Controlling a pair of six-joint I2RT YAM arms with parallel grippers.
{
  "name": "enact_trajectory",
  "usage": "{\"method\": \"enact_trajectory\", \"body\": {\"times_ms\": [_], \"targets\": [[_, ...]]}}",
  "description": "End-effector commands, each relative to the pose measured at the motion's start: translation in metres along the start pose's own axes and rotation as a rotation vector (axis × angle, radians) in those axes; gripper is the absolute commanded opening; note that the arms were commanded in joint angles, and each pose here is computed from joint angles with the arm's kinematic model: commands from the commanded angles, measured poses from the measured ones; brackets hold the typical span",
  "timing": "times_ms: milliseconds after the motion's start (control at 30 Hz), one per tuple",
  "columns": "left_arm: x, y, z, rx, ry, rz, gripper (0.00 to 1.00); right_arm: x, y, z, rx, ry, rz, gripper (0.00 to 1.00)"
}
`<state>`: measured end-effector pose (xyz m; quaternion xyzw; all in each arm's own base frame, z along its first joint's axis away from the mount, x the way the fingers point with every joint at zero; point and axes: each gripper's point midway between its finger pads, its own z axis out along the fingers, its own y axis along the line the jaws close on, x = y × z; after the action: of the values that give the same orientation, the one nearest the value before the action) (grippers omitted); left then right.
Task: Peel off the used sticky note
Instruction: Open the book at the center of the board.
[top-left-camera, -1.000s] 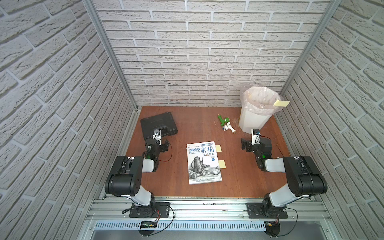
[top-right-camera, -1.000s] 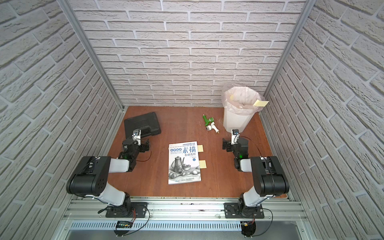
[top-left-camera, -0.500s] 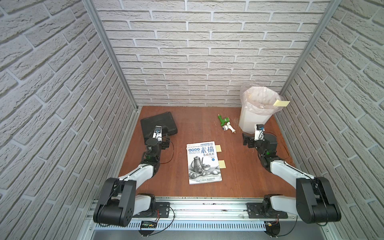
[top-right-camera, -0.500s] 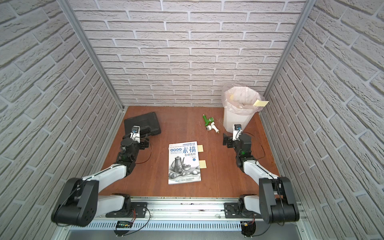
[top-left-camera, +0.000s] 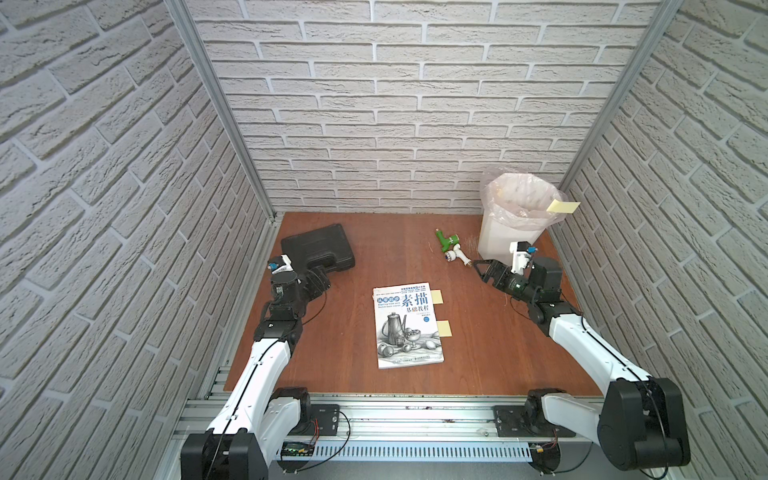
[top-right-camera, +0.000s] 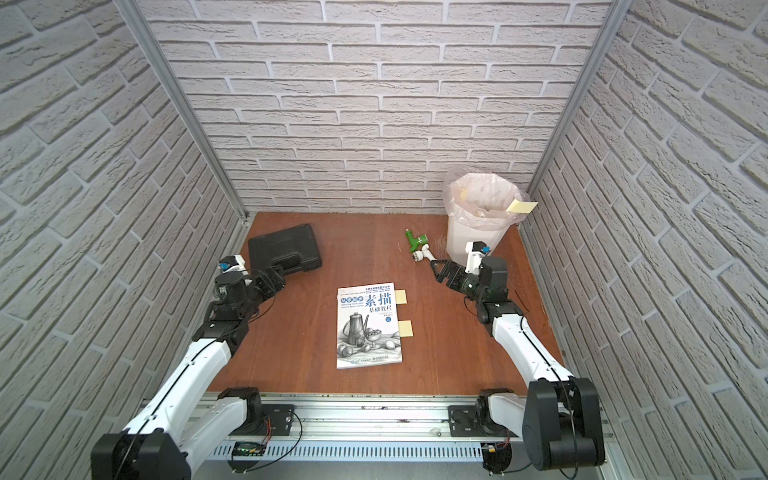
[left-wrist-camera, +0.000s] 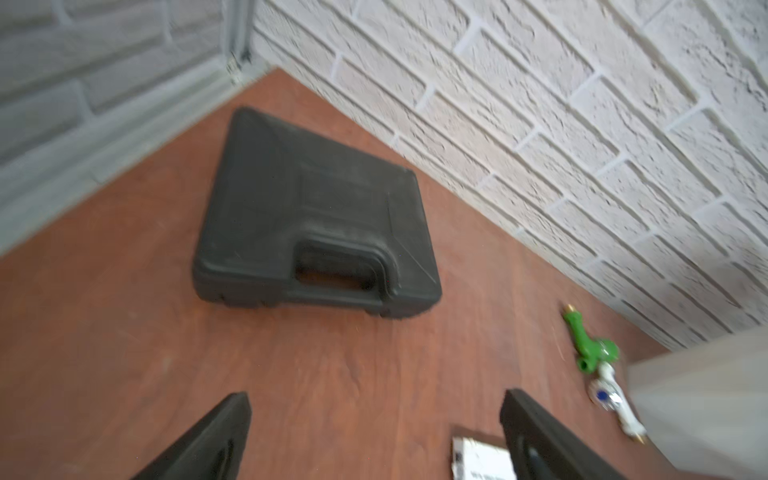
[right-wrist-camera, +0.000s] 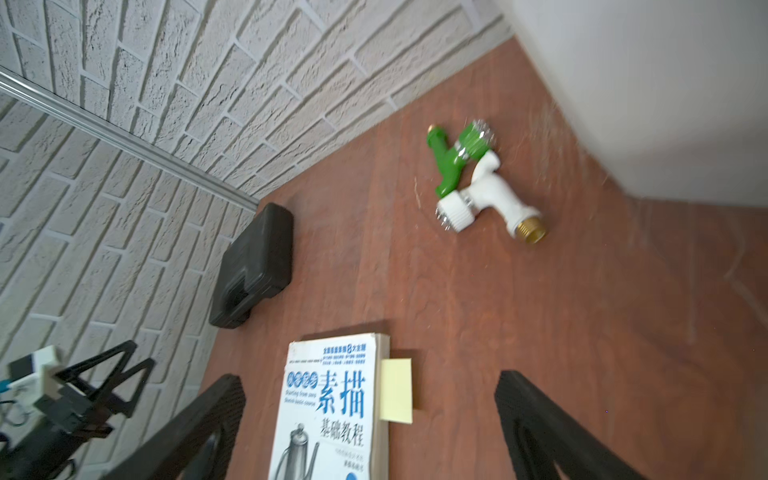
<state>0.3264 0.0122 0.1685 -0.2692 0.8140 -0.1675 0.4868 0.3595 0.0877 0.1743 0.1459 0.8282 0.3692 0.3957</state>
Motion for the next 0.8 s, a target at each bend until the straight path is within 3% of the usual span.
{"method": "enact_trajectory", "body": {"times_ms": [0,400,767], "targets": [[0.043,-0.015,-0.003,0.109,0.186,-0.093,0.98,0.026,0.02,0.009,-0.097,0.105,0.049,0.99],[0.122,-0.051,-0.004,0.197,0.438,0.062,0.98,0.093,0.032,0.067,-0.084,0.323,0.022,0.98],[0.17,-0.053,0.002,0.196,0.595,0.155,0.98,0.121,0.044,0.114,-0.055,0.438,-0.019,0.97]]}}
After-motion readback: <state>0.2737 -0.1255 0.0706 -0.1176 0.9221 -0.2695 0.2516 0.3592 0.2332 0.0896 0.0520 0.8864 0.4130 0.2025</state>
